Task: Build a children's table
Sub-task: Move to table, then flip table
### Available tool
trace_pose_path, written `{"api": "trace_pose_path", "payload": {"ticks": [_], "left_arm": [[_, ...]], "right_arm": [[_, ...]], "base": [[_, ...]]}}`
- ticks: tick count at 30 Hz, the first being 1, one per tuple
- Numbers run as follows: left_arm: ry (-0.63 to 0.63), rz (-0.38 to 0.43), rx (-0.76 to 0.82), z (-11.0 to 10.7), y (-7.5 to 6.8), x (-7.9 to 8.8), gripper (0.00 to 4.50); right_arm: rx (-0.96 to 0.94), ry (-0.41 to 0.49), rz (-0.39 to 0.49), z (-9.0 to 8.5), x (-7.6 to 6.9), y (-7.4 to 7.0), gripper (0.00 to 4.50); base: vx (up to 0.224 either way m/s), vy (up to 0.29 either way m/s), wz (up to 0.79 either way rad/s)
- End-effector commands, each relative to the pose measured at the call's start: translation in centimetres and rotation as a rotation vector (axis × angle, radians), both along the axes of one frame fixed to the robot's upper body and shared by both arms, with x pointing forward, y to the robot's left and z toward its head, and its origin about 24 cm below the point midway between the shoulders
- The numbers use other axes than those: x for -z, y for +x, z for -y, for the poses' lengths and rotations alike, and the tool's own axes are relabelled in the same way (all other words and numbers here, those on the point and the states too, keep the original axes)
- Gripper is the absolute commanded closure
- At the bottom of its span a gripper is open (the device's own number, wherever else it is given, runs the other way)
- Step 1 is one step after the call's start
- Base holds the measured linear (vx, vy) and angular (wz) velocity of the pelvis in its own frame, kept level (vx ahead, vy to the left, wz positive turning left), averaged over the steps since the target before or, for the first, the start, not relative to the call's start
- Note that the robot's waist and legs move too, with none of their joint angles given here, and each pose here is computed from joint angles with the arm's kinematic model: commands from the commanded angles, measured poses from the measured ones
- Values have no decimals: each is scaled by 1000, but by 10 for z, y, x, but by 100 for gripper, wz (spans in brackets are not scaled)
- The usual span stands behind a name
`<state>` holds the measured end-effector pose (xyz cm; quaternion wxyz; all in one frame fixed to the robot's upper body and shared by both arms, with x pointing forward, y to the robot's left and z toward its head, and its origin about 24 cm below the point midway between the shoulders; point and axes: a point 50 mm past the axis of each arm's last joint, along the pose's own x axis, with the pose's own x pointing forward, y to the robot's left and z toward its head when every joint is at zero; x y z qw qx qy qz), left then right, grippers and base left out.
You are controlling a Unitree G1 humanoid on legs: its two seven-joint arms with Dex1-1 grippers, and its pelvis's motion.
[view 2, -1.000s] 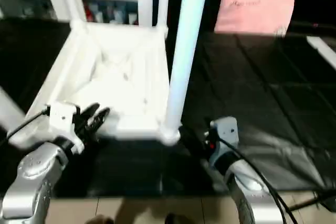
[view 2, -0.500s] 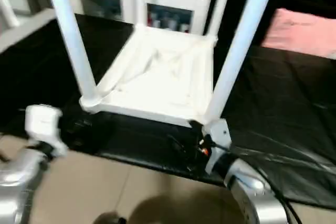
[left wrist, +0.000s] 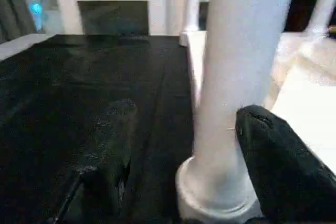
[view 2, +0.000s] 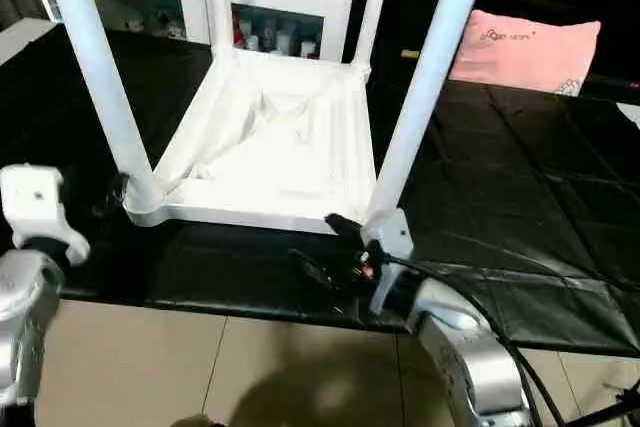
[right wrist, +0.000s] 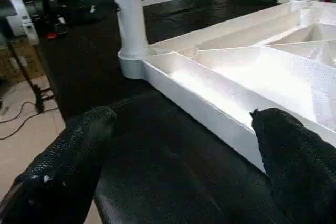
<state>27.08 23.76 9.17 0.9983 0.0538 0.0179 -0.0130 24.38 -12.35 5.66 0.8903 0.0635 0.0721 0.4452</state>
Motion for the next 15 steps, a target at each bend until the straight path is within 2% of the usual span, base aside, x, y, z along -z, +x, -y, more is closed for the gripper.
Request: {"api": "trace_pose_path", "payload": {"ticks": [1, 9, 11, 13, 15], "left_arm": [[-22, -15, 53, 6, 5, 1, 81], [-26, -44, 137, 13, 14, 5, 33], [-25, -52, 123, 11, 20, 7, 6], [-25, -56, 116, 10, 25, 7, 6], [-49, -86, 92, 8, 40, 8, 6]], "right_arm": [[2, 13, 14, 0, -2, 4, 0], [-10, -1, 12, -2, 2, 5, 0], [-9, 0, 7, -3, 3, 6, 0], [-2, -10, 12, -4, 3, 7, 0], [3, -22, 15, -8, 5, 11, 0]], "base": [[0, 0, 0], [0, 0, 0], [0, 0, 0], [0, 0, 0], [0, 0, 0]]}}
